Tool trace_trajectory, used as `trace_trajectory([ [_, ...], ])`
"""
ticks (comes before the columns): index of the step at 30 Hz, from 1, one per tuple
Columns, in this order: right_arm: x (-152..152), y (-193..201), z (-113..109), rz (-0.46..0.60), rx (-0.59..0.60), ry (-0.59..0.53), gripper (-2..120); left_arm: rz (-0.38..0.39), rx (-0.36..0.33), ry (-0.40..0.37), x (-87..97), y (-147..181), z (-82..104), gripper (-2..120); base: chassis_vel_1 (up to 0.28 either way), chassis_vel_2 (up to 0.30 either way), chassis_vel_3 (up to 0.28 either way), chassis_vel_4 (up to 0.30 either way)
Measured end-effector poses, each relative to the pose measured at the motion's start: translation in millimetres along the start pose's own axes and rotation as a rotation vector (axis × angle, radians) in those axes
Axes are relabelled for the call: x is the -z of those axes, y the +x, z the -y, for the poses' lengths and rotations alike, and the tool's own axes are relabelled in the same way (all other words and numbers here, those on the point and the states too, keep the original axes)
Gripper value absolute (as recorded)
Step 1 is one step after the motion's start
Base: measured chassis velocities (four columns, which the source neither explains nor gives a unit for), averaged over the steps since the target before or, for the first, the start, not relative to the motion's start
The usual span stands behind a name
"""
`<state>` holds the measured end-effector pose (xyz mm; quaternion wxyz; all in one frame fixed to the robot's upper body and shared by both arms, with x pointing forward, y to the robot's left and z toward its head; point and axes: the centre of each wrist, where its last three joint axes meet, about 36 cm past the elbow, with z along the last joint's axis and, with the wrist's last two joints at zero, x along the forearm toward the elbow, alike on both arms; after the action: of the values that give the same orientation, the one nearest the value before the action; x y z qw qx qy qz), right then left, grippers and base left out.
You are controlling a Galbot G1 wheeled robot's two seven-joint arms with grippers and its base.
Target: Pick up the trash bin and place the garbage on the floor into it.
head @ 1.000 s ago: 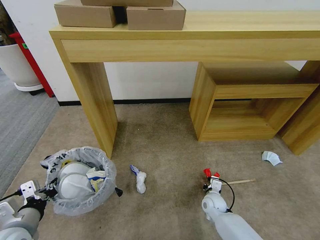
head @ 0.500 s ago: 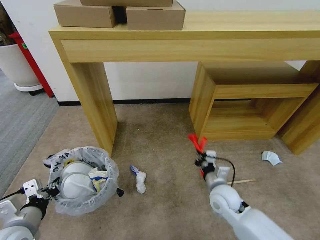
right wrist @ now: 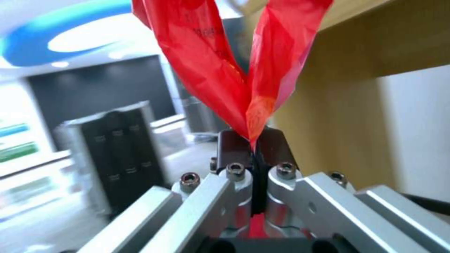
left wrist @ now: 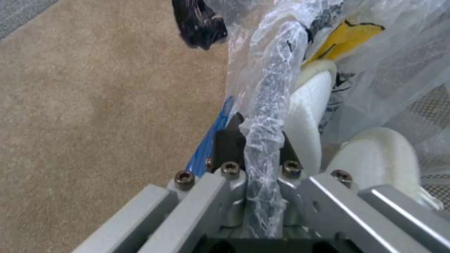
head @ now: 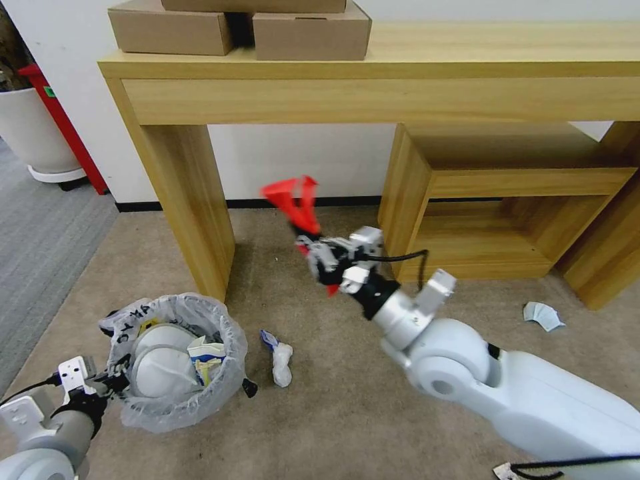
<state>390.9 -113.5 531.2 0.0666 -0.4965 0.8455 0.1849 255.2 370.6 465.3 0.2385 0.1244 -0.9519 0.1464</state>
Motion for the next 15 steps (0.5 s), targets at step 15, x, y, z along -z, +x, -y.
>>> trace_trajectory([
  [15, -99.5, -98.7, -14.4, -0.19, 0.22, 0.02, 0, 0.015, -0.012, 0.007, 7.4, 0.6, 2.4, 1, 0.0, 0.0, 0.0, 0.0],
])
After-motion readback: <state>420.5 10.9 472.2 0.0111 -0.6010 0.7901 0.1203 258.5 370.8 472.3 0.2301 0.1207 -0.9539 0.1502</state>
